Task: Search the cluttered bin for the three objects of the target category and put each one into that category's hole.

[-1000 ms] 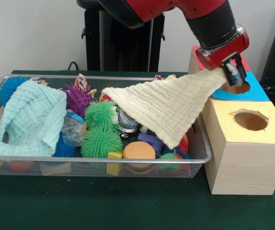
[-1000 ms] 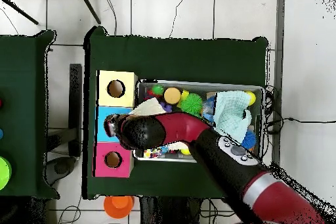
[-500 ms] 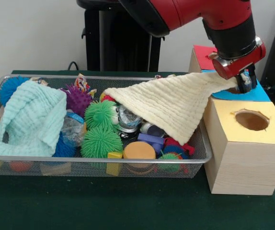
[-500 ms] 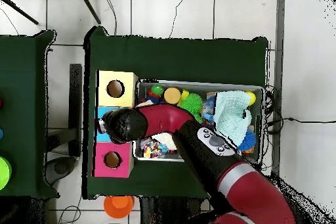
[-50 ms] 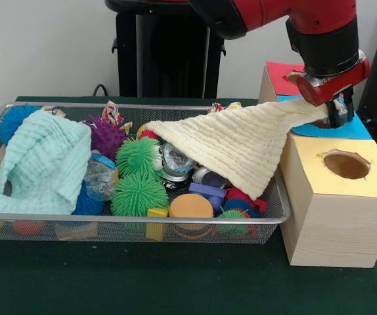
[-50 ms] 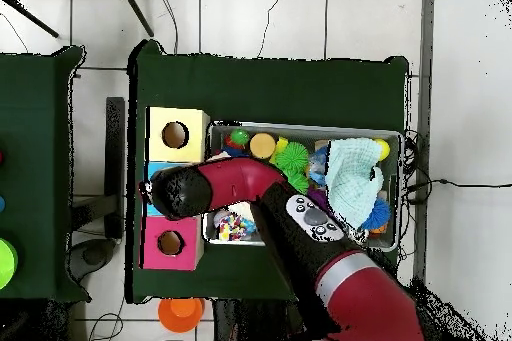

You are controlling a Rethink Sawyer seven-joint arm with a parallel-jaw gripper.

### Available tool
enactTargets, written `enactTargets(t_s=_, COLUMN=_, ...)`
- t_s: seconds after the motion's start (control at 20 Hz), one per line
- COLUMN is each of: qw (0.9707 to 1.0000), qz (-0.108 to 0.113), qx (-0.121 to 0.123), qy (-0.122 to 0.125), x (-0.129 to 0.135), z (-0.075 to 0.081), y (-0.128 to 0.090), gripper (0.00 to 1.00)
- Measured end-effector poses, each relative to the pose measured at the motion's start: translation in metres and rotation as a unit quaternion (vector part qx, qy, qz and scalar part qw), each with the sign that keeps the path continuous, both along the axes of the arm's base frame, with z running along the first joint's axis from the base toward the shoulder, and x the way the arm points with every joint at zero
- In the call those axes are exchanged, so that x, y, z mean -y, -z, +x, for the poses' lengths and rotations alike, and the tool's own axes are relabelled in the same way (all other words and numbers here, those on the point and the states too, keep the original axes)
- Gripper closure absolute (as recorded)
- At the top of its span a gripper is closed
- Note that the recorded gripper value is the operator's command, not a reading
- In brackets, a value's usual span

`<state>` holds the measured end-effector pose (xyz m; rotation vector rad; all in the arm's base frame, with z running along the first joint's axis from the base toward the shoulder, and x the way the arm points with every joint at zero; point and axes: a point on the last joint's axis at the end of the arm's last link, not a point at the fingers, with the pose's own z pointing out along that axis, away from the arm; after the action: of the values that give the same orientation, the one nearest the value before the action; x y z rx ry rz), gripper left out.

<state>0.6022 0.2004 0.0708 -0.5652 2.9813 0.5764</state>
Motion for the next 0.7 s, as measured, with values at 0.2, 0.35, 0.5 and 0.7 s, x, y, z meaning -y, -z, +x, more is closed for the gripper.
enactTargets(t_s=0.2, qw=0.9996, qz=-0.021, qx=0.012, qy=-0.016, x=-0.006, z=-0.001, y=-0.003, gripper=1.0)
enactTargets(t_s=0.35, qw=0.9987, qz=-0.04, qx=0.015, qy=-0.03, x=-0.009, z=0.0, y=-0.005, gripper=1.0)
enactTargets(t_s=0.5, qw=0.9973, qz=-0.058, qx=0.018, qy=-0.042, x=-0.011, z=0.003, y=-0.006, gripper=0.0)
enactTargets(t_s=0.7, qw=0.9959, qz=-0.075, qx=0.022, qy=-0.046, x=-0.004, z=0.008, y=-0.005, gripper=0.0)
